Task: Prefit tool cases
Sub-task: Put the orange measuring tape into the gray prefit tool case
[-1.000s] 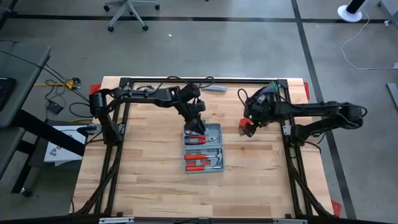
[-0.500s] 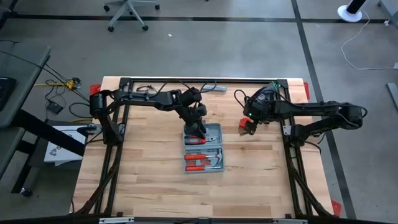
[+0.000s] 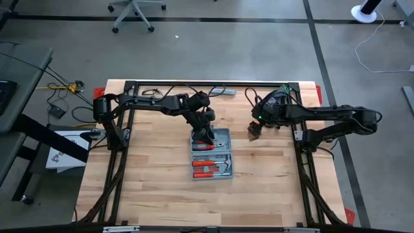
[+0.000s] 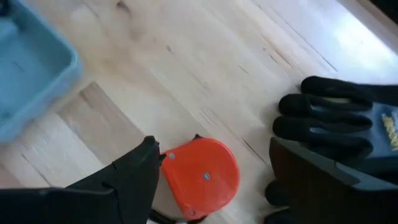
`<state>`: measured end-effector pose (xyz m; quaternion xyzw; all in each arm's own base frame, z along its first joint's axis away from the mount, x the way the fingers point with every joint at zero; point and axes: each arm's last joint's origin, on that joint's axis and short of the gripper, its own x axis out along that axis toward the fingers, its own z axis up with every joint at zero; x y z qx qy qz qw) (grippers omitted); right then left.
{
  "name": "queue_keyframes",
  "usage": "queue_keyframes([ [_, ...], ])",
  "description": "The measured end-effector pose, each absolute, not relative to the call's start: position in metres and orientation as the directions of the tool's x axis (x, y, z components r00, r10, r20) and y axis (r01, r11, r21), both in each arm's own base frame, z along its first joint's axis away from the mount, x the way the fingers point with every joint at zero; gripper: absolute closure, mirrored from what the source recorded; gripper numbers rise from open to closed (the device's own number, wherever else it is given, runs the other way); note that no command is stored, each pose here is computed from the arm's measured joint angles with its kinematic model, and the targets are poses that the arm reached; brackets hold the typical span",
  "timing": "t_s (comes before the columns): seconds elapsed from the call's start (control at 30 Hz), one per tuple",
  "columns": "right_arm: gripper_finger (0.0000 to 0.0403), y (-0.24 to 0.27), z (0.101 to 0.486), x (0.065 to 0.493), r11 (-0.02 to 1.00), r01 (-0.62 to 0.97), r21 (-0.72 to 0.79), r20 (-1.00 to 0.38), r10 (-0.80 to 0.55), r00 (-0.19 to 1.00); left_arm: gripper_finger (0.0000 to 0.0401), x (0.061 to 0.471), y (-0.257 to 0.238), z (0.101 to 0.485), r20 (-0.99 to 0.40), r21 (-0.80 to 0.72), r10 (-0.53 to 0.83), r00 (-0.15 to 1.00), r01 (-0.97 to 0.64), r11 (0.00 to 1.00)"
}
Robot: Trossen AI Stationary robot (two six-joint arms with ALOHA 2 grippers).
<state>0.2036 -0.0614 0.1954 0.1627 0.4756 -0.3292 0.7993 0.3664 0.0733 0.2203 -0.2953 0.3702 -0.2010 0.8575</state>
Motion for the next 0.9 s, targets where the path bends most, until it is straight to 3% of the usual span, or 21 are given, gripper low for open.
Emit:
queue_keyframes([
  [0.47,0.011,-0.0601,0.1952,0.2048,0.739,0.673,0.017,-0.88,-0.309,0.361,0.0146,0.3666,0.0737,0.2196,-0.523,-0.638,-0.554,0.648,0.132,0.758],
  [0.6,0.0084,-0.0598,0.1953,0.2051,0.747,0.664,0.023,-0.881,-0.299,0.367,0.0146,0.3666,0.0737,0.2196,-0.524,-0.638,-0.553,0.648,0.132,0.758],
  [0.8,0.0013,-0.0607,0.1966,0.2075,0.726,0.686,0.046,-0.867,-0.313,0.389,0.0146,0.3668,0.0744,0.2192,-0.539,-0.618,-0.528,0.656,0.118,0.777],
  [0.9,0.0011,-0.061,0.1969,0.2078,0.716,0.696,0.049,-0.863,-0.32,0.39,0.0146,0.3671,0.0755,0.2186,-0.561,-0.588,-0.49,0.667,0.096,0.803],
])
